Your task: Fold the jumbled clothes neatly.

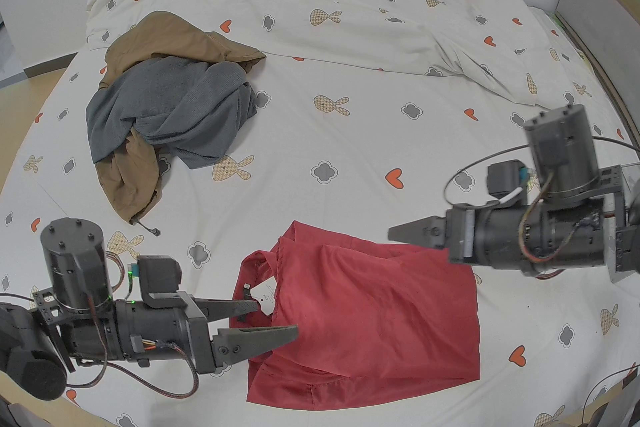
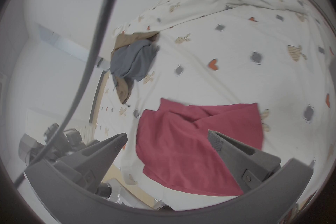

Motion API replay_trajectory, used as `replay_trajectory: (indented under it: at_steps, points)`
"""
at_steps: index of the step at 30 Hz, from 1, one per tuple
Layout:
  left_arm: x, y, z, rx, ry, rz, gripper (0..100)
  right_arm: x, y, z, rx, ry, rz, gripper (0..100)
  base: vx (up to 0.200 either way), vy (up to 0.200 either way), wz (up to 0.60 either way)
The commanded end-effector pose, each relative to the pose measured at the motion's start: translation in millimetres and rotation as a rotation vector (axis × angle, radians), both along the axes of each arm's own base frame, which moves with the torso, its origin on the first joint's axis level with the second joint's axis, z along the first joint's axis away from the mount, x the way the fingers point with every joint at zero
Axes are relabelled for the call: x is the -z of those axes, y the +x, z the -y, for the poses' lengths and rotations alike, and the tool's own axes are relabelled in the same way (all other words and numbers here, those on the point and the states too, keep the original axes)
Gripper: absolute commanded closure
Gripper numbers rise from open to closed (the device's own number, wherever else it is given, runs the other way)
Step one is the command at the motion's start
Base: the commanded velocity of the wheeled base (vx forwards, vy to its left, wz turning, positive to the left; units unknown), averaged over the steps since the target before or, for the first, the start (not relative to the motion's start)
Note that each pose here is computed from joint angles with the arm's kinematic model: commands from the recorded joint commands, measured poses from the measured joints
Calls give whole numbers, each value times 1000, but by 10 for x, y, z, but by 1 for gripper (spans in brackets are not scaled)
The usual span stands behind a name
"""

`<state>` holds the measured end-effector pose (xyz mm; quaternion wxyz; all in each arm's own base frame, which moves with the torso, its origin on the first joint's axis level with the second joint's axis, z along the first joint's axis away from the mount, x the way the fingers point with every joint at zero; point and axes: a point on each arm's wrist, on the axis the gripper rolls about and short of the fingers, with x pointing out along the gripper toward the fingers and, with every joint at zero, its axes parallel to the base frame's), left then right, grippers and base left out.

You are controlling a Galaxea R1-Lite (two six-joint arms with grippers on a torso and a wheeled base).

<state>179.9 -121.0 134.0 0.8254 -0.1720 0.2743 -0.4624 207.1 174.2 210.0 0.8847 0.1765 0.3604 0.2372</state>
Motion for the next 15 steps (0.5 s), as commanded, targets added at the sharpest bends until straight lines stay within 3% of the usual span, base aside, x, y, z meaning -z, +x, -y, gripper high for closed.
replay_trajectory:
  at_steps: [1, 8, 15]
  points:
    - [485, 137, 100, 48, 46, -154, 0, -119, -269, 647, 125, 61, 44, 0, 0, 0, 0]
    - [663, 376, 2, -30, 72, -83, 0, -123, -587, 1084, 217, 113, 88, 0, 0, 0, 0]
    - [664, 478, 44, -32, 67, -67, 0, -186, -738, 1272, 229, 178, 128, 0, 0, 0, 0]
